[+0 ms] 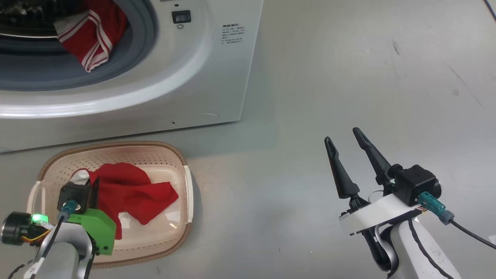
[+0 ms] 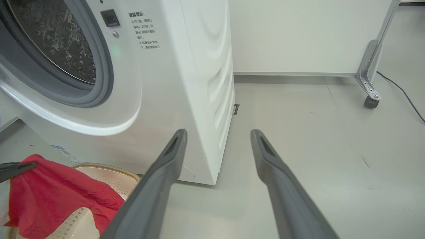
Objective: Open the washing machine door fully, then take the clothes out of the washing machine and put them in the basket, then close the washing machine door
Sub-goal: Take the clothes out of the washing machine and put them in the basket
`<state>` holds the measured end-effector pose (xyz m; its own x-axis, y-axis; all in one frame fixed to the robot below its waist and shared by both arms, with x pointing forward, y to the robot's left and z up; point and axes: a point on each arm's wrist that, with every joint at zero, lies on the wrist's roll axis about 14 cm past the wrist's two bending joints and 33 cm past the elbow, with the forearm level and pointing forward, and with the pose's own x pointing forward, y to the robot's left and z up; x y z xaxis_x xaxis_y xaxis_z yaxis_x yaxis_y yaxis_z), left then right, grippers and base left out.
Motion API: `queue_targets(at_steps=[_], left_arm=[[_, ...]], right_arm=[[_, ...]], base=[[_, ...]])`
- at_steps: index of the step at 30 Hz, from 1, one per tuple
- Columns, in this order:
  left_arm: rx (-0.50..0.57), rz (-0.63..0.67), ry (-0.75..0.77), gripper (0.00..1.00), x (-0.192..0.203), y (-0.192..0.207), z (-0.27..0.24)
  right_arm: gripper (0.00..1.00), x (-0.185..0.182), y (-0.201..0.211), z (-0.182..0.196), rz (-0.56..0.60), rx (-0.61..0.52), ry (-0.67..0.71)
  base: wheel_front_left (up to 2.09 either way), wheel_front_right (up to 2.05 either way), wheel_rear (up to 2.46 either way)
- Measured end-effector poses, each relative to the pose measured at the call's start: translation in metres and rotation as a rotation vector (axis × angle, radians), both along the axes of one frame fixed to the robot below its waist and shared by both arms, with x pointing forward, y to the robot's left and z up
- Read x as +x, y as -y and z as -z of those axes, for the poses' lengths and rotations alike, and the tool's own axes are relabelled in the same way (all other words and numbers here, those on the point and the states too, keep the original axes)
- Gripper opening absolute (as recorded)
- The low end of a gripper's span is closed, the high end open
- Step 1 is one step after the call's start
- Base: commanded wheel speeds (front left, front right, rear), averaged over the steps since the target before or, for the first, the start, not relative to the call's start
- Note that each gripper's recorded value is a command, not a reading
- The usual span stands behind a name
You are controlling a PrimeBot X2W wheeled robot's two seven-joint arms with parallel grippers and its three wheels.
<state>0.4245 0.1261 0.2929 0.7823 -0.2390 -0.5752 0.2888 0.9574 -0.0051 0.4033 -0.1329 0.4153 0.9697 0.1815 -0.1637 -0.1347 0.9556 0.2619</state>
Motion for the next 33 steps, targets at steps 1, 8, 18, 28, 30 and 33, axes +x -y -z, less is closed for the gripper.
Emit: queue_targets(at_steps=[1, 8, 18, 28, 30, 33], left_arm=[[0.003, 0.007, -0.016, 0.00, 0.001, 0.002, 0.005], [0.033, 0.038, -0.121, 0.00, 0.003, 0.005, 0.044], [0.028, 0.072, -0.271, 0.00, -0.013, 0.023, 0.093], [0.014, 0.074, -0.295, 1.00, -0.019, 0.031, 0.095], [0.017, 0.069, -0.291, 1.00, -0.020, 0.029, 0.093], [0.012, 0.062, -0.274, 1.00, -0.021, 0.029, 0.088]], right_arm=[[1.00, 0.001, 0.002, 0.001, 0.007, -0.003, -0.003], [1.00, 0.002, 0.020, 0.016, 0.055, -0.025, -0.044], [1.00, 0.001, 0.044, 0.031, 0.117, -0.061, -0.091], [1.00, 0.004, 0.042, 0.030, 0.114, -0.059, -0.084], [1.00, 0.005, 0.041, 0.028, 0.110, -0.058, -0.079], [1.00, 0.005, 0.039, 0.026, 0.103, -0.056, -0.071]], base=[[0.00, 0.00, 0.00], [0.00, 0.00, 0.00], [0.00, 0.00, 0.00], [0.00, 0.00, 0.00], [0.00, 0.00, 0.00], [0.00, 0.00, 0.00]])
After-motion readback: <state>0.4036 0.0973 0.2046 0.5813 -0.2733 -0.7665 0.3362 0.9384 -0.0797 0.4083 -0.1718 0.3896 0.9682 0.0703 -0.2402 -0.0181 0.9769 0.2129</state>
